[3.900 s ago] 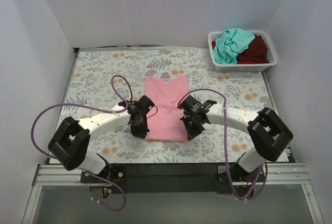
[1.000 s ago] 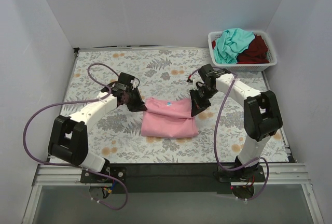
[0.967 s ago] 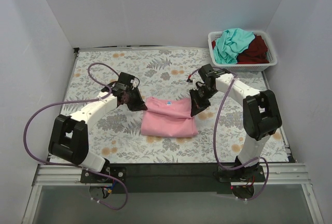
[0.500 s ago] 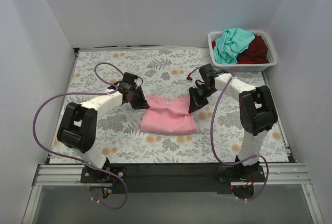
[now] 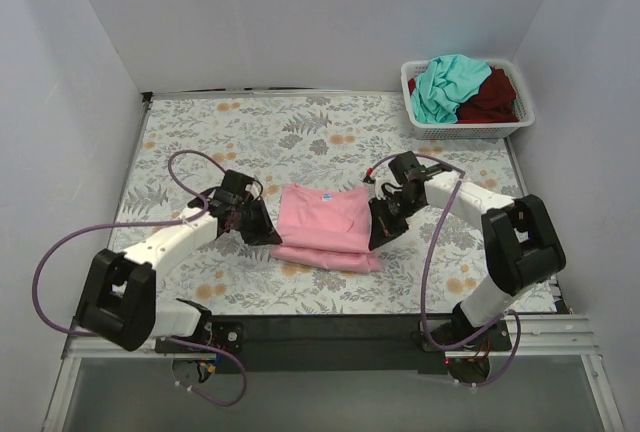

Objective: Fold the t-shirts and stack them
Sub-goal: Fold the tshirt

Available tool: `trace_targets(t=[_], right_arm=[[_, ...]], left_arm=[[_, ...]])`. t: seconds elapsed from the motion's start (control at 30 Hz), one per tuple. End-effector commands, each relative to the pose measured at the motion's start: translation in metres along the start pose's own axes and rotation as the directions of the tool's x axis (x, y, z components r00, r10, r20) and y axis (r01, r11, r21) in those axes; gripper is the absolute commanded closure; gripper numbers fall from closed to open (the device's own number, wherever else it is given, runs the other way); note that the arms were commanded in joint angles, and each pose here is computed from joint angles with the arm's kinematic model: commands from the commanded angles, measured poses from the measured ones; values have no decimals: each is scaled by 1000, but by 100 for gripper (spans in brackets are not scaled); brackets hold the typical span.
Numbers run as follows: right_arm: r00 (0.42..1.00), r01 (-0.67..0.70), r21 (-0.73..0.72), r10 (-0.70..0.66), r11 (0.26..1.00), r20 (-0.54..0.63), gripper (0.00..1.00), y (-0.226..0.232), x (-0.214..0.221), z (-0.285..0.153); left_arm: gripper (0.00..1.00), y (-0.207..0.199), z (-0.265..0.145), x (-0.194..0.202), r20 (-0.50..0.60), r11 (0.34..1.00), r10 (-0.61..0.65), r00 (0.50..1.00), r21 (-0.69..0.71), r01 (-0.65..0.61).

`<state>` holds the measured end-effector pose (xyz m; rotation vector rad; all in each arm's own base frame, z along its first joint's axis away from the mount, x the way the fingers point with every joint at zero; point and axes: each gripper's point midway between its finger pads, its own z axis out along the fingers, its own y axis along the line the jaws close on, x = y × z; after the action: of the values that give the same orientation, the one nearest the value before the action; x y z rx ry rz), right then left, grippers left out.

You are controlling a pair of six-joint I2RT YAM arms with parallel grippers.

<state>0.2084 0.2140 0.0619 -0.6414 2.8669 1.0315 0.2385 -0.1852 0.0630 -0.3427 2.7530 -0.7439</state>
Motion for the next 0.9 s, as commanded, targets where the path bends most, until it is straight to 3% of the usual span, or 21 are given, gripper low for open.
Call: trace_targets(t=[0.0, 0.37, 0.53, 0.63, 0.73, 0.87], right_arm=[[999, 47, -52, -47, 998, -6, 99, 31, 28, -5], [984, 70, -102, -86, 992, -155, 99, 86, 145, 2], [971, 50, -104, -73, 993, -228, 99, 87, 183, 5], [971, 62, -154, -96, 986, -221, 99, 101, 185, -2], [980, 133, -183, -157, 974, -123, 99, 122, 159, -18], [990, 141, -189, -144, 972, 0, 99, 132, 105, -41]], left_arm=[[100, -1, -27, 42, -73, 999, -3, 997, 36, 5], [100, 8, -111, 126, -176, 991, -24, 984, 128, 47], [100, 20, -125, 152, -229, 989, -56, 972, 118, 85], [100, 18, -132, 157, -241, 986, -56, 969, 141, 92], [100, -2, -141, 141, -211, 982, -53, 976, 165, 89], [100, -38, -146, 80, -40, 985, -52, 998, 164, 57]])
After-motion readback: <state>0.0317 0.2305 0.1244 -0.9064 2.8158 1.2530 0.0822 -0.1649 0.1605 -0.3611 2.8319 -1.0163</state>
